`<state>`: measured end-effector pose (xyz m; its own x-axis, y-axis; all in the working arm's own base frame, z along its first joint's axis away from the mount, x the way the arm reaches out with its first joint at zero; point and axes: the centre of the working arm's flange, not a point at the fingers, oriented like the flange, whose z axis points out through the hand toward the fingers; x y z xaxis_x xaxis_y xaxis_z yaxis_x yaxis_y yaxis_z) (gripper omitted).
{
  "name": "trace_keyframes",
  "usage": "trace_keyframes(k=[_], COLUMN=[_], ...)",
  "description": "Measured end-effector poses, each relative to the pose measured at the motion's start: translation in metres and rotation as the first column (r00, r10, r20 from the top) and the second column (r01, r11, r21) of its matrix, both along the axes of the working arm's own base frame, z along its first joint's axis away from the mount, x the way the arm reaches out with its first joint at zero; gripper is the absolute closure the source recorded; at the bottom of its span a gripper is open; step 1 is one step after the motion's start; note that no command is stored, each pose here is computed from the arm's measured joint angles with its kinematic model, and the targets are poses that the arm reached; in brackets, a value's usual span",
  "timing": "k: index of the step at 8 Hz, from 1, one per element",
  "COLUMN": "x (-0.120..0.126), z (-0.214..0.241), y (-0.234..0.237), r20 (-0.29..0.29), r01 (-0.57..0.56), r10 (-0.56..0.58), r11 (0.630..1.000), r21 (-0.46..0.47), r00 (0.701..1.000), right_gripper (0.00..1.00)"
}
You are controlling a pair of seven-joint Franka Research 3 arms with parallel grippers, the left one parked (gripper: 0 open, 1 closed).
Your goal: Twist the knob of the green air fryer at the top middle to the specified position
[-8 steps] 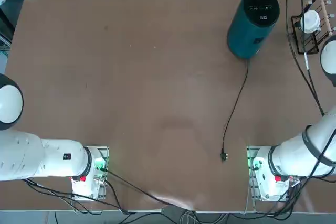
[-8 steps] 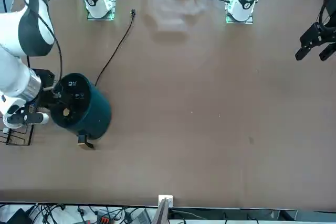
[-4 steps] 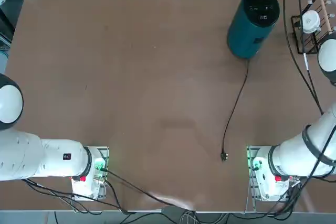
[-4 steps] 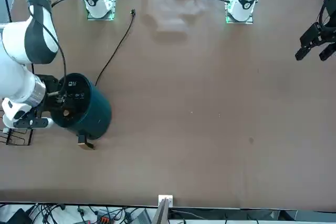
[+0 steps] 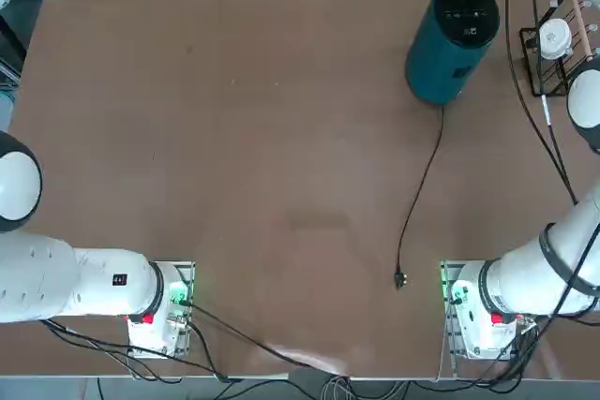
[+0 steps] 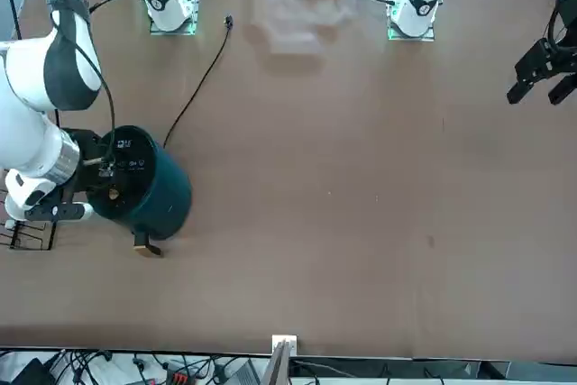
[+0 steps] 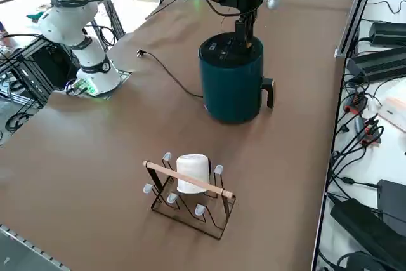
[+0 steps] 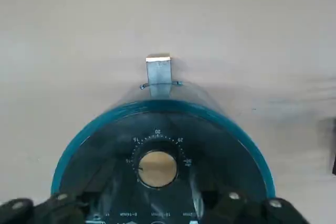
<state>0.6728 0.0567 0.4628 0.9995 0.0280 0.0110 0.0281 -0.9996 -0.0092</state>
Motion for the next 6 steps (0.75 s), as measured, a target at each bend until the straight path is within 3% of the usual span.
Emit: trace_keyframes(k=[6], x=[0.0006], z=[-0.0058], y=[0.0053], r20=[-0.008], r01=[-0.009], r10=[0.009], r11=[1.000], r21=[-0.004], r00=[1.000], right_gripper=[0.22])
